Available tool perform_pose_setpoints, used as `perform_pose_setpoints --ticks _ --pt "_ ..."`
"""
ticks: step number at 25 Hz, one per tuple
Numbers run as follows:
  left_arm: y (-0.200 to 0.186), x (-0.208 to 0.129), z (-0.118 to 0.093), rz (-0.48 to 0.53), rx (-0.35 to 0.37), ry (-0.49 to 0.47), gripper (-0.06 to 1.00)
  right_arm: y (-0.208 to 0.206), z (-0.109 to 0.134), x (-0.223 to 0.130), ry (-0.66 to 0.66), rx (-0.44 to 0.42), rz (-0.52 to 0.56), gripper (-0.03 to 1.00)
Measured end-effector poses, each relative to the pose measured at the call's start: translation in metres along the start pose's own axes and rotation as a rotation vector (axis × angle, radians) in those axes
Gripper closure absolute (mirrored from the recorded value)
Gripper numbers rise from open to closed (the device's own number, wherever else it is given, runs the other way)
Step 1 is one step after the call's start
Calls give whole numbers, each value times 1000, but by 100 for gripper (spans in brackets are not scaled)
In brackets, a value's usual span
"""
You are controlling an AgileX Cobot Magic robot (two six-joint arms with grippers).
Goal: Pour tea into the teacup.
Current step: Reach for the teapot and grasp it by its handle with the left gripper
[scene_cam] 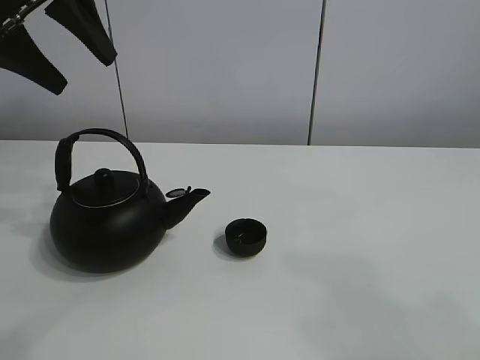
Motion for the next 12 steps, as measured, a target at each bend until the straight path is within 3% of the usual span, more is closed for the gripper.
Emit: perform_pose_setpoints --ticks 12 --pt "0 5 1 -26 6 -8 42 0 0 1 4 0 -4 47"
Point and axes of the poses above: a point on each arm's last joint axis where the gripper is mounted, y pointing out along that axis toward the gripper, z along the wrist's bending axis when the last joint is at zero, x = y × z, the point moved 10 cm from there along y, pointing out along that axis toward the gripper
